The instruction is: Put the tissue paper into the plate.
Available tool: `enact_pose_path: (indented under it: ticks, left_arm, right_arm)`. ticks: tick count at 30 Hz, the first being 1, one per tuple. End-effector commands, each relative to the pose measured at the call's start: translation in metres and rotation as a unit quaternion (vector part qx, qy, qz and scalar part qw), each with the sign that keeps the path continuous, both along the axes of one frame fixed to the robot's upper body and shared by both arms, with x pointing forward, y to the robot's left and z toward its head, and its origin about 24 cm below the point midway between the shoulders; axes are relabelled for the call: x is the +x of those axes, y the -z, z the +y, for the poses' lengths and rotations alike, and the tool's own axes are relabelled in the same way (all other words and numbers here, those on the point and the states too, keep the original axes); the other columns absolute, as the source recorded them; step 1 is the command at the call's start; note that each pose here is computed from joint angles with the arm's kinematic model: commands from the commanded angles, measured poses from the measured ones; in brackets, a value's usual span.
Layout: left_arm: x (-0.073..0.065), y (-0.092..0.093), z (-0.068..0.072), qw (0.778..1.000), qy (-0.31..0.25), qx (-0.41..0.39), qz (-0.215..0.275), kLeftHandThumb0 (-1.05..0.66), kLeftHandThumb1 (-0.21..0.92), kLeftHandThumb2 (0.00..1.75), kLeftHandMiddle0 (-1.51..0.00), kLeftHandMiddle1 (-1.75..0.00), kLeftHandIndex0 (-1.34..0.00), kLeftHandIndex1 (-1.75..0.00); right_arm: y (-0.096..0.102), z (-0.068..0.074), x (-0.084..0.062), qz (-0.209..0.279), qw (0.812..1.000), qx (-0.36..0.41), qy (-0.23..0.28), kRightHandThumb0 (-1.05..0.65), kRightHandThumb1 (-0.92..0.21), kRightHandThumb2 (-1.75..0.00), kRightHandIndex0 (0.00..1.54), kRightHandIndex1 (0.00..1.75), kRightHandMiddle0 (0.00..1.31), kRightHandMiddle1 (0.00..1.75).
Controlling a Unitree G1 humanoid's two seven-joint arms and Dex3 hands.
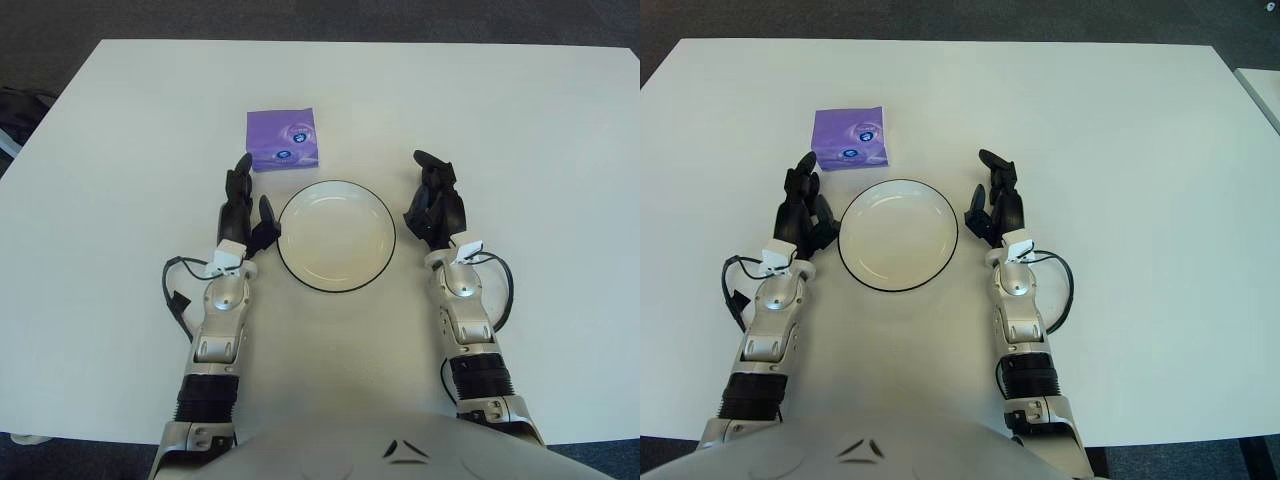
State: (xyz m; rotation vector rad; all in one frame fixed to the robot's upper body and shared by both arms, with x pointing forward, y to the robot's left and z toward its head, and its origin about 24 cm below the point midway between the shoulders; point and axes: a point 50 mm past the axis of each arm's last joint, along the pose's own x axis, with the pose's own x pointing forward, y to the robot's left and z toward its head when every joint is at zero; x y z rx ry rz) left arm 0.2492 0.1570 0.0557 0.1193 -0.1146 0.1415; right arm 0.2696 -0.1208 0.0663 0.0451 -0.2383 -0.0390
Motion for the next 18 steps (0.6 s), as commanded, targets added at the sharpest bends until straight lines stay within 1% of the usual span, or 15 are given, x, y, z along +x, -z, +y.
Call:
enact_pose_path:
  ticks: [1, 11, 16, 18]
  left_arm:
    - [-0.0079, 0.0135, 0.0067, 1.000, -0.012, 0.001, 0.029, -0.82, 0.92, 0.97, -0.20, -0.01, 0.00, -0.51]
    - [-0.0105, 0.0119, 0.0091, 1.000, -0.017, 0.006, 0.021, -0.81, 0.92, 0.96, -0.22, -0.03, 0.00, -0.51]
    - [-0.0128, 0.0093, 0.0111, 1.000, -0.021, 0.010, 0.016, -0.81, 0.92, 0.97, -0.23, -0.03, 0.00, -0.51]
    - [-0.0145, 0.0048, 0.0142, 1.000, -0.025, 0.012, 0.012, -0.81, 0.92, 0.97, -0.23, -0.03, 0.00, -0.52]
  right_arm:
    - [0.0230, -0.0011, -0.0071, 0.058, 0.998, 0.002, 0.000, -0.56, -0.92, -0.93, 0.35, 0.02, 0.00, 0.76]
    - [0.0233, -0.0002, -0.0084, 0.056, 0.998, 0.004, -0.001, -0.57, -0.92, -0.93, 0.35, 0.02, 0.00, 0.76]
    - [0.0234, 0.0002, -0.0094, 0.055, 0.998, 0.003, -0.001, -0.56, -0.92, -0.93, 0.35, 0.02, 0.00, 0.75]
    - [0.0236, 0.0003, -0.0096, 0.055, 0.998, 0.004, -0.001, -0.56, -0.92, -0.93, 0.35, 0.02, 0.00, 0.75]
